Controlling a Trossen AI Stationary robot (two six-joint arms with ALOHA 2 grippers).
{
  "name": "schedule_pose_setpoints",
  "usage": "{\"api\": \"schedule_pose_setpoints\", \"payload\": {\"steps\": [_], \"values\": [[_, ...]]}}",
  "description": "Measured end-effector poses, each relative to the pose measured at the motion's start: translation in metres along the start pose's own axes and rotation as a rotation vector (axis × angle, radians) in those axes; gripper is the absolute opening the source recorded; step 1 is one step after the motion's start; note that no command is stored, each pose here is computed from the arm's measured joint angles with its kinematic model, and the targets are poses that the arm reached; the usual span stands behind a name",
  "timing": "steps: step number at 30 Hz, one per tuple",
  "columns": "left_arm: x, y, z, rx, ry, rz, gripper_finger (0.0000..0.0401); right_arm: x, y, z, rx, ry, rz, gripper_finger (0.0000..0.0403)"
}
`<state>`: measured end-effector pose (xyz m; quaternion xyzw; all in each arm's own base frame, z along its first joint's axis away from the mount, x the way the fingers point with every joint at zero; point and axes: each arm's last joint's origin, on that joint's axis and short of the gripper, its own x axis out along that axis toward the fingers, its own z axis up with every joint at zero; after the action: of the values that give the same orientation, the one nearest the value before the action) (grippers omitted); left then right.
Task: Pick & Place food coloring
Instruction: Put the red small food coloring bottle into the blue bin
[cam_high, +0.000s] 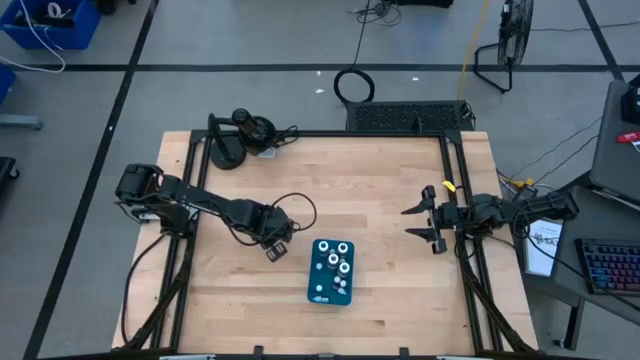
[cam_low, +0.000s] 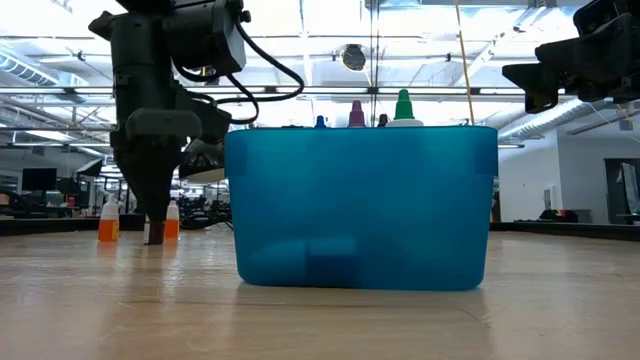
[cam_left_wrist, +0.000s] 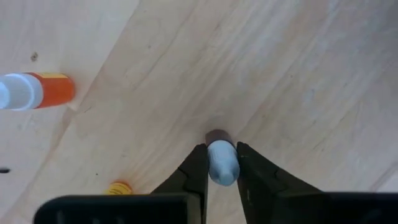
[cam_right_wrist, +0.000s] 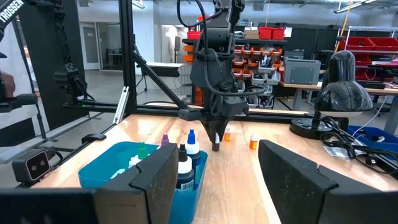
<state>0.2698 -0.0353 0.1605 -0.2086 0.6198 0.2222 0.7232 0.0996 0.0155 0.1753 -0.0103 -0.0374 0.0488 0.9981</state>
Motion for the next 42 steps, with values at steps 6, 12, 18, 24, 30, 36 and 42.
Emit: {"api": "schedule_pose_setpoints", "payload": {"steps": [6, 12, 18, 24, 30, 36, 42], "values": [[-0.008, -0.01, 0.005, 0.006, -0.037, -0.041, 0.0058, 0.0, 0.0, 0.0, 0.0, 0.001, 0.0, 0.0212], [-0.053, -0.05, 0.016, 0.101, -0.184, -0.16, 0.0058, 0.0, 0.0, 0.0, 0.0, 0.0, 0.0, 0.0212], [-0.114, -0.095, 0.018, 0.254, -0.399, -0.273, 0.0058, 0.0, 0.0, 0.0, 0.0, 0.0, 0.0, 0.0212], [-0.124, -0.141, 0.03, 0.436, -0.445, -0.28, 0.0058, 0.0, 0.0, 0.0, 0.0, -0.003, 0.0, 0.0212], [-0.081, -0.171, 0.049, 0.534, -0.237, -0.168, 0.0058, 0.0, 0.0, 0.0, 0.0, 0.0, 0.0, 0.0212], [-0.035, -0.178, 0.062, 0.529, -0.114, -0.107, 0.0058, 0.0, 0.0, 0.0, 0.0, 0.001, 0.0, 0.0212], [-0.015, -0.177, 0.068, 0.517, -0.046, -0.116, 0.0058, 0.0, 0.0, 0.0, 0.0, 0.001, 0.0, 0.0212]]}}
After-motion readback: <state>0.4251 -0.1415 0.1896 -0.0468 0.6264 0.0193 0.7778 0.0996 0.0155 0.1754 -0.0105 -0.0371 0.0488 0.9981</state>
